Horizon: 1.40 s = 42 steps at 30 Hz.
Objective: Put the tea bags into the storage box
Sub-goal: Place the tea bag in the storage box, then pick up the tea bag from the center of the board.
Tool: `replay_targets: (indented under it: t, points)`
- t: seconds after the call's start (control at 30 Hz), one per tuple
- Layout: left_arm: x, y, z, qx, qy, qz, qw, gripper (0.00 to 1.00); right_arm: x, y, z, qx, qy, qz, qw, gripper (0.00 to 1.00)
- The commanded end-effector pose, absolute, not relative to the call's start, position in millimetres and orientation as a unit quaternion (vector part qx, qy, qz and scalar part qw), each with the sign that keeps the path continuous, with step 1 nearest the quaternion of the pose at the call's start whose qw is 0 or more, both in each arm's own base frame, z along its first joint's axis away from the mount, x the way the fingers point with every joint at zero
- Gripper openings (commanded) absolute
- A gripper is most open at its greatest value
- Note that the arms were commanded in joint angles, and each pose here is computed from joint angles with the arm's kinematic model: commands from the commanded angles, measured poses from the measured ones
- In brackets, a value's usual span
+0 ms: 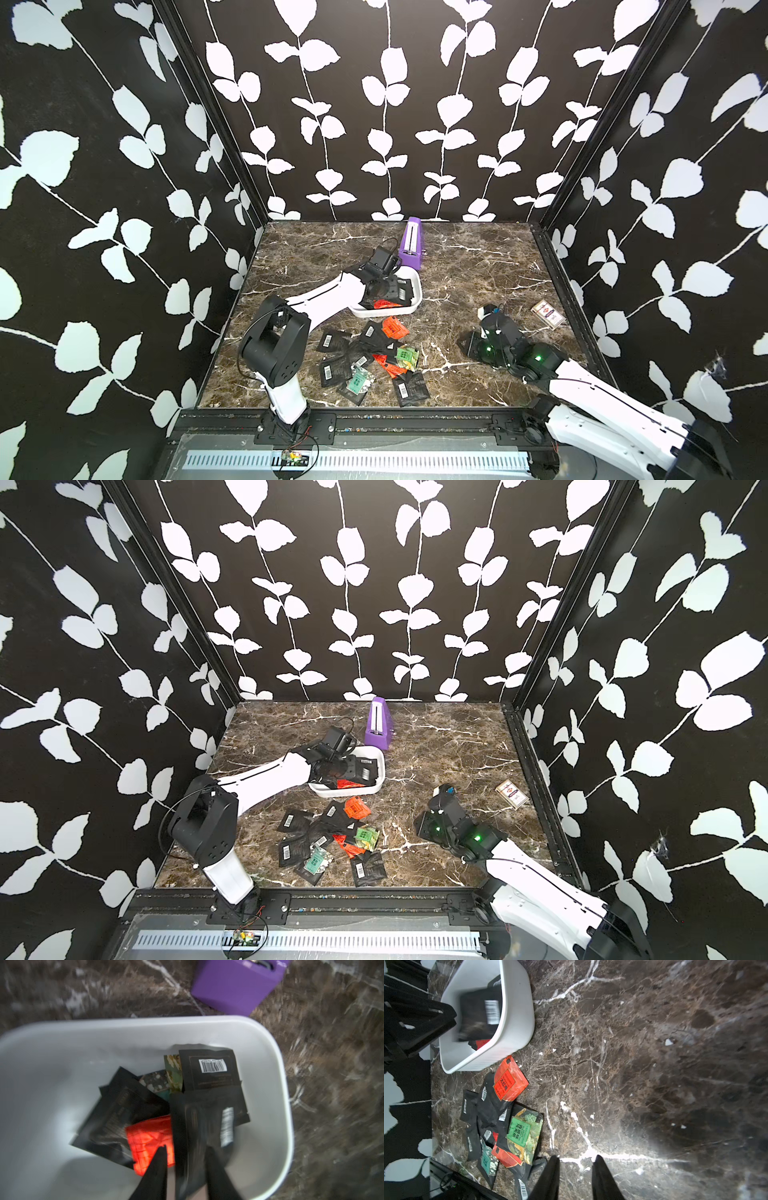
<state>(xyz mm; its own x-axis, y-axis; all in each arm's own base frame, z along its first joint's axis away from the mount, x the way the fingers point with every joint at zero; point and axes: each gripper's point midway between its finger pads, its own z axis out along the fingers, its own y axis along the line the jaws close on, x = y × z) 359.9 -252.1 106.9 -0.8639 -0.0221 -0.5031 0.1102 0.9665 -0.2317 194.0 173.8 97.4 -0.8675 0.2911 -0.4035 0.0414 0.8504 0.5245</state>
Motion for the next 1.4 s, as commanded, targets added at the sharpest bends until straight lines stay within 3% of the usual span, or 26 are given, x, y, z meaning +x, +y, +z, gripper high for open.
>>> replay_targets:
  t: [0.0,0.2,0.37,0.47,0.63,0.73,1.0,1.37]
  points:
    - [363.6,-243.0,139.6,0.036,0.947,-0.118,0.296,0.53,197.9,171.1,98.7,0.101,0.928,0.249,0.26,0.34]
    - [346.3,-214.8,202.3,0.041,0.931,-0.103,0.348,0.55,197.9,171.0,108.1,0.113,0.922,0.255,0.267,0.35]
    - [299.2,-207.0,219.8,0.03,0.92,-0.186,0.343,0.42,196.6,171.6,109.9,0.125,0.919,0.255,0.273,0.36]
    - [265.3,-209.1,211.2,0.023,0.915,-0.244,0.32,0.26,196.6,177.4,107.3,0.136,0.912,0.269,0.279,0.36]
    - [214.0,-220.1,187.6,0.039,0.914,-0.284,0.286,0.22,193.5,188.7,103.3,0.147,0.902,0.291,0.282,0.39]
    - [194.1,-230.0,173.0,0.047,0.914,-0.3,0.268,0.14,189.8,195.7,102.8,0.143,0.902,0.287,0.288,0.42]
    - [162.4,-245.1,121.1,0.054,0.922,-0.31,0.227,0.15,178.3,218.9,79.8,0.127,0.916,0.272,0.267,0.4]
    - [158.7,-268.3,94.9,0.06,0.925,-0.316,0.202,0.12,177.9,267.0,69.1,0.108,0.913,0.288,0.268,0.39]
